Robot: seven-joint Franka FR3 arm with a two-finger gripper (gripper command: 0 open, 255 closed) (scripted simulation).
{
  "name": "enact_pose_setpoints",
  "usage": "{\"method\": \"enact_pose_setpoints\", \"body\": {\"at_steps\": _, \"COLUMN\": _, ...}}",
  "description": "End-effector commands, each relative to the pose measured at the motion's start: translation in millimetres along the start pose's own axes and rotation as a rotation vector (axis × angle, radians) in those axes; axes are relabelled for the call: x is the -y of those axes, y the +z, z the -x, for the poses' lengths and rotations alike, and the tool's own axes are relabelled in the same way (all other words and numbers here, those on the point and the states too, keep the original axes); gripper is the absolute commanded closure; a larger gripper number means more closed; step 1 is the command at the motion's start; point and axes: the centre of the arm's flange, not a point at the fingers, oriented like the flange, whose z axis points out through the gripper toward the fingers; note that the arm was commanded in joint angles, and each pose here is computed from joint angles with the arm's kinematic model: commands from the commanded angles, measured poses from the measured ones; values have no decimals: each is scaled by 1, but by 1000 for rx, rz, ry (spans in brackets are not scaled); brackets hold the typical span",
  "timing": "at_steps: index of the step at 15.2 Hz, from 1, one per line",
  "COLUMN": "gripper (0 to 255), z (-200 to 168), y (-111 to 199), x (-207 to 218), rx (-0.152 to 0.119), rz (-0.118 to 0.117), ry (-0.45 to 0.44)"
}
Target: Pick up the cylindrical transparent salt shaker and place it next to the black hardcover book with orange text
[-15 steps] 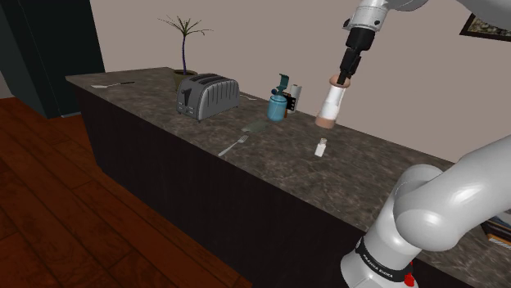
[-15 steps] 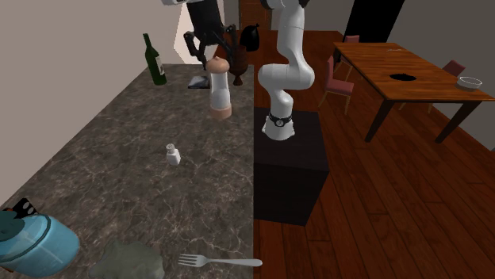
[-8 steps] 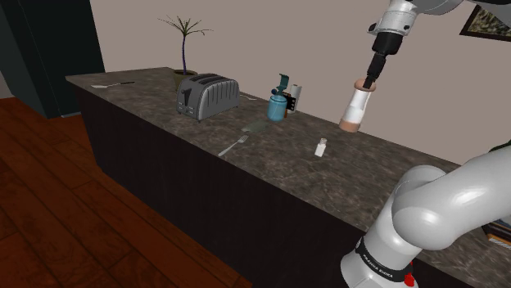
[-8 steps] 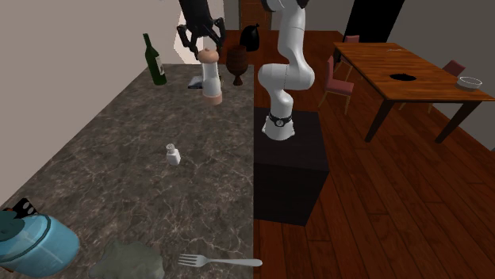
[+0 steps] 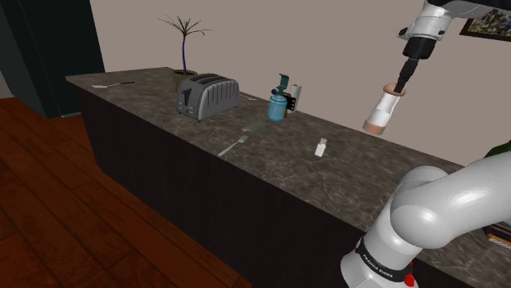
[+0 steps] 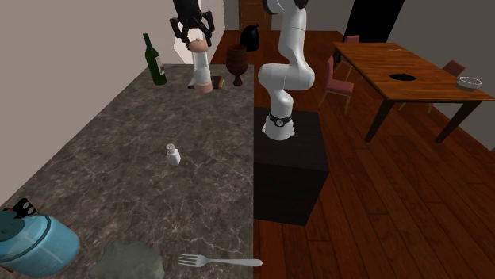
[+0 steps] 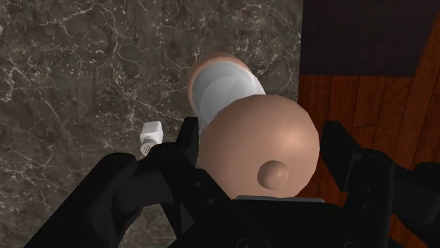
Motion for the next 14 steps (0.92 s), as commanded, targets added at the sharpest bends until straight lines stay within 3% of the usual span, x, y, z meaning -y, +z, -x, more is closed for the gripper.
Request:
{"method": "enact_pose_setpoints", "body": {"at_steps": 1, "gripper": 255, "z": 21, "y": -3, "x": -14, "rx": 1, "rz": 0, "ry": -1}}
{"method": "enact_pose_setpoints", "body": {"at_steps": 14, "gripper": 255, "z": 164, "y": -19, "x": -108, "rx": 1, "rz": 0, "ry": -1}}
